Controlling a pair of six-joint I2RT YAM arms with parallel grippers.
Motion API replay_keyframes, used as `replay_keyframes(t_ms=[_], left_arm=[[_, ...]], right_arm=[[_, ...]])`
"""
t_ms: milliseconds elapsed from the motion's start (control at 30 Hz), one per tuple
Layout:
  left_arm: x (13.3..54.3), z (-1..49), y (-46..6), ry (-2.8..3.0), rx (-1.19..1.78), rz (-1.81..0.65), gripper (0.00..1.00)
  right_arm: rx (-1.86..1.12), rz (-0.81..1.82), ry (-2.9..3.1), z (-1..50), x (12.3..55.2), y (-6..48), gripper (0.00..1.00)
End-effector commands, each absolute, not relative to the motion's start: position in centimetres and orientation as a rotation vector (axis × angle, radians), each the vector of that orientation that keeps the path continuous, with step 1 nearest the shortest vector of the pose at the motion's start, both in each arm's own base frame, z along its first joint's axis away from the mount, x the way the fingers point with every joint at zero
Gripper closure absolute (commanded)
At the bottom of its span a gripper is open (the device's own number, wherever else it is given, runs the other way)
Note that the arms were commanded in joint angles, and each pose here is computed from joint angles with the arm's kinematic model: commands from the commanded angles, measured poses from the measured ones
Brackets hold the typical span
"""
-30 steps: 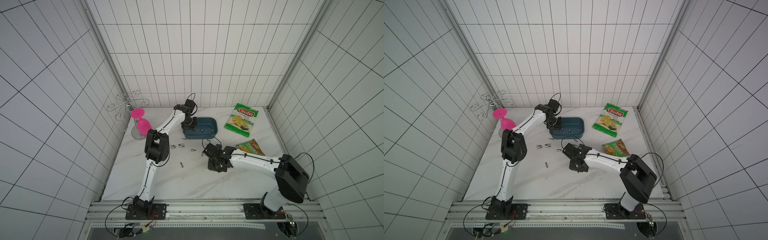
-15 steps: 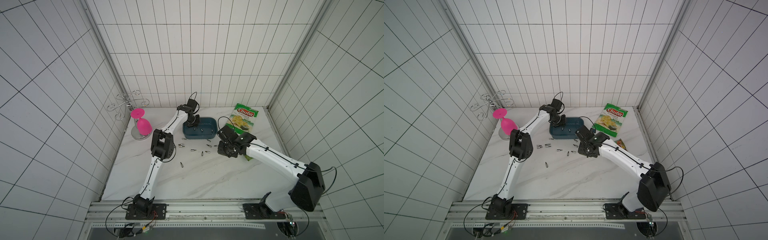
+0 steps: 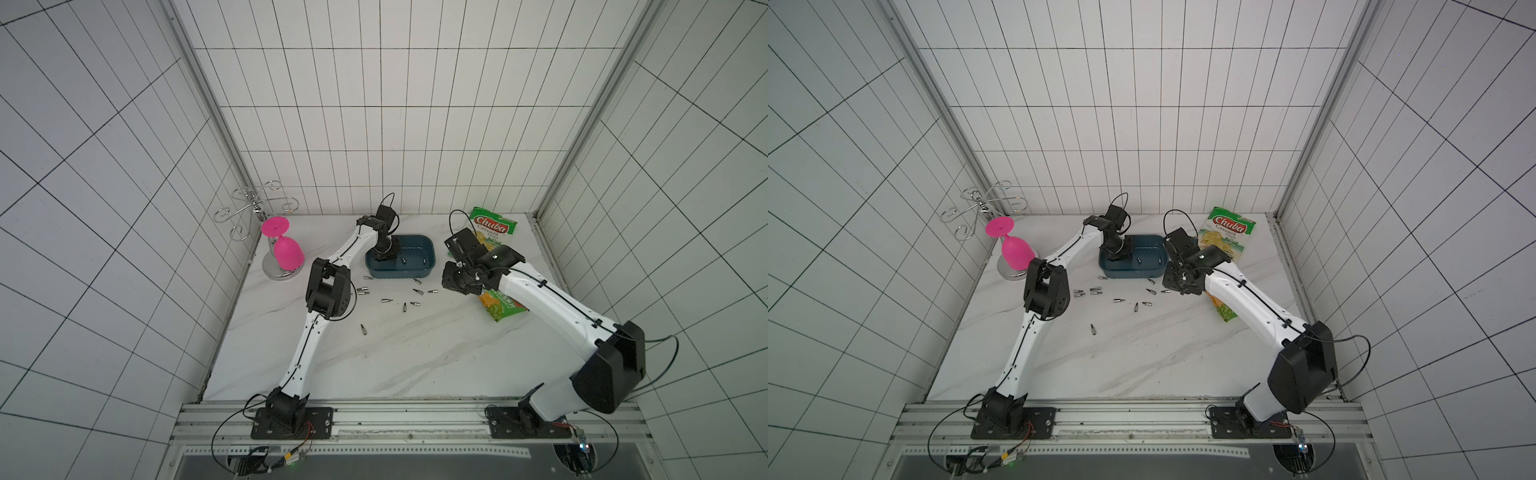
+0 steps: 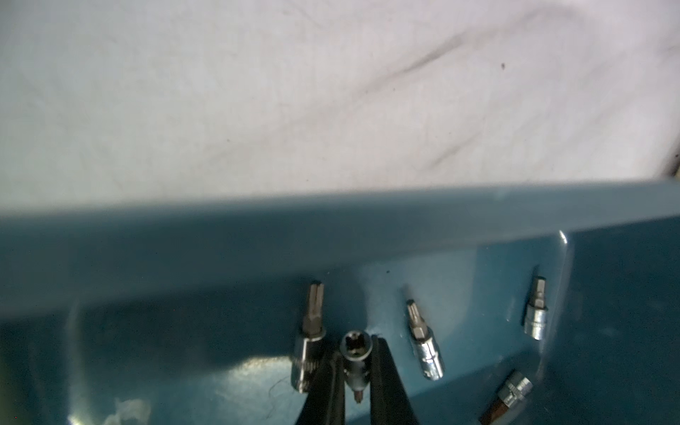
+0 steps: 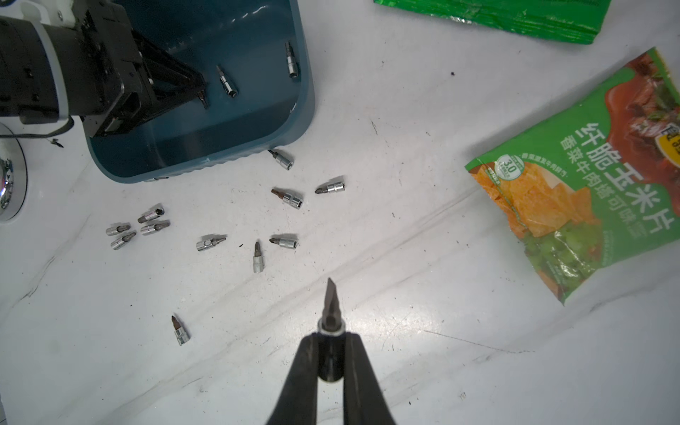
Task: Put the bit on the desktop into the storage box
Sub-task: Pick up the screwdriver bit from the center of the board, then place the screwdriver bit in the storage box.
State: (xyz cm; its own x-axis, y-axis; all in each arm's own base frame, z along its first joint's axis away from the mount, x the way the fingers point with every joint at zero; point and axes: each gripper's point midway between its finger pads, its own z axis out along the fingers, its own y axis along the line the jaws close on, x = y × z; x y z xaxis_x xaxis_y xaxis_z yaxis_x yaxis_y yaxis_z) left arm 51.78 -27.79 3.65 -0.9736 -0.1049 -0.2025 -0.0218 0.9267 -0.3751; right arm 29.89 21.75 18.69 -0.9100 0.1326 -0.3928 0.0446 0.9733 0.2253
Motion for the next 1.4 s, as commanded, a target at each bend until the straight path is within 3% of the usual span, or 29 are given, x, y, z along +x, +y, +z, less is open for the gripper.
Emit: replay_keyframes(t_ms=[0, 200, 467, 600, 933, 1067, 1367], left_arm=[[52.3, 3.6, -28.1, 2.849, -0.092, -0.569, 1.0], [52.0, 3.3, -27.8, 2.864, -0.086, -0.55, 1.0], [52.1, 4.1, -27.8, 2.851, -0.089, -0.557, 0.75], [52.3, 4.9, -27.6, 2.841, -0.121, -0.605, 0.73], [53.4, 15.9, -25.0, 2.654, -0.165, -0.686, 0.69], [52.0, 18.7, -21.8, 2.644, -0.2, -0.632, 0.67], [44.7, 16.6, -16.6, 2.794, -0.263, -0.465, 0.66]], right_arm=[[0.081, 0.293, 2.701, 19.5, 31.0, 21.9, 1.0], [0.035, 0.304, 2.693, 20.0, 32.7, 22.5, 1.0], [0.031, 0.317, 2.713, 18.9, 32.2, 22.4, 1.0], [0.018, 0.321, 2.719, 18.7, 32.4, 22.6, 1.0], [-0.085, 0.273, 2.731, 16.6, 35.4, 22.9, 1.0], [-0.174, 0.25, 2.735, 16.0, 37.9, 24.1, 1.0], [-0.349, 0.237, 2.712, 14.4, 43.0, 27.6, 1.0]])
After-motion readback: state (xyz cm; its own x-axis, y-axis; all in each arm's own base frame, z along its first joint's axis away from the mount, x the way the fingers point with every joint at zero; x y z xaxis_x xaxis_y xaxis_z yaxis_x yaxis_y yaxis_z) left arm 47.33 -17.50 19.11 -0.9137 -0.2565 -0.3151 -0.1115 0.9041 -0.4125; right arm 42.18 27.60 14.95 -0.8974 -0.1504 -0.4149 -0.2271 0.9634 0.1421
